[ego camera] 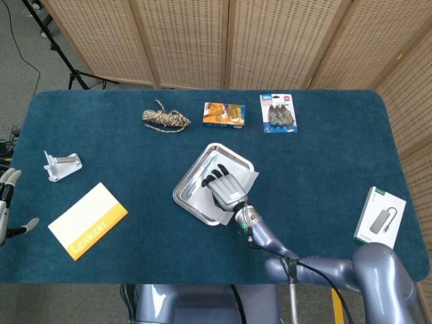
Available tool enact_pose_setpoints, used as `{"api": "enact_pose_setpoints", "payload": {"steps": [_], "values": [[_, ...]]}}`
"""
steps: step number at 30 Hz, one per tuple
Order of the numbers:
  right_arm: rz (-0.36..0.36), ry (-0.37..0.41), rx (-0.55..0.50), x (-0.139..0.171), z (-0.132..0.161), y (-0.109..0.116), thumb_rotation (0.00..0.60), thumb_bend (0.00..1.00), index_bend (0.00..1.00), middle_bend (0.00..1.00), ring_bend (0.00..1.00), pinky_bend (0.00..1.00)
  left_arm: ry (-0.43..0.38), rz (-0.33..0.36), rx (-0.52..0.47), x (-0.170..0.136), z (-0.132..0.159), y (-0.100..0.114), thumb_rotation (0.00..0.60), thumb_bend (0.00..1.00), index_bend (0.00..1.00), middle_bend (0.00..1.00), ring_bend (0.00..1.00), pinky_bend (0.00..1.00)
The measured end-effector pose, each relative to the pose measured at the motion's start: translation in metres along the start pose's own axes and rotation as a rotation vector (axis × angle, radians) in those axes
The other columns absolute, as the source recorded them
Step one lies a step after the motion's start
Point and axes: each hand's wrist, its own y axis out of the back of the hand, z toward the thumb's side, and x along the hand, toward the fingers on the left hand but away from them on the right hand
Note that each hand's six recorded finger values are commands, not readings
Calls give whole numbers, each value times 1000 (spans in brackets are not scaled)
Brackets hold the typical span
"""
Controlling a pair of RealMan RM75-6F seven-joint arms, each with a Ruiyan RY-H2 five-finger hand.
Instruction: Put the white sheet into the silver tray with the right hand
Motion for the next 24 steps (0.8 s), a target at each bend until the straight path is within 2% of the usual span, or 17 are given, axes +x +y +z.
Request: {"api": "enact_pose_setpoints", "payload": {"steps": [8, 18, 24], "values": [[42, -1, 34, 16, -7, -20, 600, 1000, 288, 268, 152, 0, -3, -1, 1, 0, 1, 0, 600, 0, 0, 0, 0, 0], [58, -14, 34, 10, -6, -35, 600, 1000, 289, 268, 152, 0, -1, 2, -5, 0, 0, 1, 600, 0, 0, 0, 0, 0], [55, -20, 30, 5, -4, -36, 600, 1000, 289, 268, 152, 0, 2, 3, -9, 0, -1, 2, 600, 0, 0, 0, 0, 0]]}}
